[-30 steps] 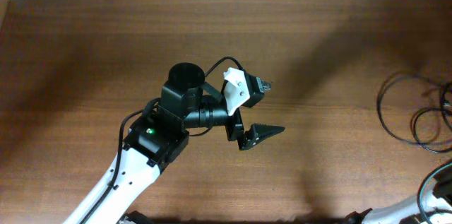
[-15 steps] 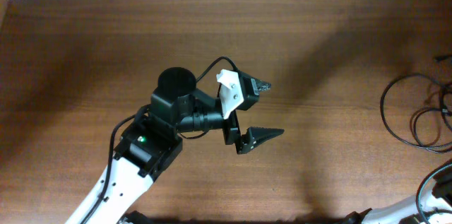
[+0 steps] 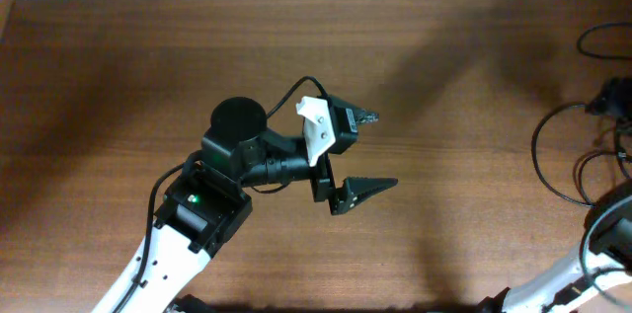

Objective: Untangle cables

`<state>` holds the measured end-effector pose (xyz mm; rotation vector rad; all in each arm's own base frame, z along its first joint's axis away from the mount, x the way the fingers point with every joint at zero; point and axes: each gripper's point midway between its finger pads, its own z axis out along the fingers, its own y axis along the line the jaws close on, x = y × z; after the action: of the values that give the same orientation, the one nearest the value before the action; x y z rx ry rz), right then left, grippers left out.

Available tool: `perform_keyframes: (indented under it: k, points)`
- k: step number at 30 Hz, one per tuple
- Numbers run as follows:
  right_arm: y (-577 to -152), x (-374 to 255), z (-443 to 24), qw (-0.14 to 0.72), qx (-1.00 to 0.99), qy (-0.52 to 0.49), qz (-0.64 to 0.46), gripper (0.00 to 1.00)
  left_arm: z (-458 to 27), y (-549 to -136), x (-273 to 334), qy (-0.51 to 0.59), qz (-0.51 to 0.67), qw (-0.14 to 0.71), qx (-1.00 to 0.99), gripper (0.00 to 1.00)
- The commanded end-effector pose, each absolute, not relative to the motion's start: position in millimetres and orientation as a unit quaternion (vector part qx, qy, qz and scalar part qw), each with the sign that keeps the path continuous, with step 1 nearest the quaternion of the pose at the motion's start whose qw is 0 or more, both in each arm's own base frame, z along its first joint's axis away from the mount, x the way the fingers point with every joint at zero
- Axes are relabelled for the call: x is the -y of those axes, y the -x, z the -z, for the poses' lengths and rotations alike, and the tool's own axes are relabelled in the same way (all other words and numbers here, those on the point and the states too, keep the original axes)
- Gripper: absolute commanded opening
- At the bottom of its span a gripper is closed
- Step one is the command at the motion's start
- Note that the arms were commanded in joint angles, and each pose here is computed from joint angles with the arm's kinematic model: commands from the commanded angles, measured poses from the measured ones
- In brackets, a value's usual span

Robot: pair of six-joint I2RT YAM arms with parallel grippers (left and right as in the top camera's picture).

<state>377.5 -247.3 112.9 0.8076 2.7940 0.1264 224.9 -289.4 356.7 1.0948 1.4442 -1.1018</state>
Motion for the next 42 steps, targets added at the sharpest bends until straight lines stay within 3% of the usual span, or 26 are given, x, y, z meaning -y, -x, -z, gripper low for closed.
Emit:
perform_keyframes:
  k: [1, 8, 23, 24, 26, 28, 29, 30, 34, 37, 38, 39, 42]
  points:
    - [-394.3, 248.5, -72.0, 0.094, -0.945, -0.309, -0.048, 0.71, -368.0, -221.0, 288.1, -0.451, 0.457, 0.497, -0.584, 0.99]
    - [-464.8, 264.5, -69.0, 0.214, -0.914, -0.341, -0.041, 0.62, -368.2, -221.2, 288.1, -0.451, 0.456, 0.498, -0.583, 0.99]
    - [-441.0, 261.7, -10.6, 0.143, -0.921, -0.363, -0.011, 0.6, -367.7, -230.0, 286.3, -0.438, 0.441, 0.51, -0.594, 0.99]
    - [-440.1, 261.0, -3.3, 0.138, -0.921, -0.363, -0.012, 0.56, -367.7, -230.0, 286.3, -0.438, 0.441, 0.51, -0.594, 0.99]
    - [-440.8, 261.4, 4.0, 0.135, -0.922, -0.363, -0.013, 0.38, -368.0, -230.1, 286.3, -0.438, 0.441, 0.511, -0.594, 0.99]
    - [-445.8, 259.6, 3.1, 0.144, -0.921, -0.361, -0.024, 0.27, -368.5, -230.2, 286.3, -0.439, 0.441, 0.512, -0.593, 0.99]
    - [-452.0, 253.9, 1.1, 0.154, -0.92, -0.356, -0.049, 0.12, -368.5, -230.1, 286.4, -0.439, 0.441, 0.511, -0.593, 0.99]
    - [-457.8, 248.0, -1.0, 0.163, -0.919, -0.351, -0.072, 0.07, -368.6, -230.1, 286.4, -0.439, 0.441, 0.512, -0.593, 0.99]
    - [-492.6, 236.4, -41.4, 0.235, -0.897, -0.323, -0.19, 0.04, -367.7, -230.0, 286.3, -0.438, 0.441, 0.51, -0.594, 0.99]
    - [-494.9, 260.9, -82.0, 0.272, -0.888, -0.325, -0.178, 0.04, -366.5, -229.9, 286.2, -0.438, 0.441, 0.508, -0.597, 0.99]
    - [-492.6, 264.4, -90.8, 0.276, -0.886, -0.327, -0.179, 0.28, -366.6, -230.0, 286.2, -0.438, 0.441, 0.508, -0.596, 0.99]
    - [-487.2, 263.1, -92.2, 0.269, -0.891, -0.319, -0.177, 0.62, -366.9, -230.0, 286.2, -0.438, 0.441, 0.509, -0.596, 0.99]
    - [-470.1, 257.7, -81.3, 0.23, -0.907, -0.311, -0.165, 0.83, -367.0, -229.9, 286.3, -0.438, 0.441, 0.509, -0.596, 0.99]
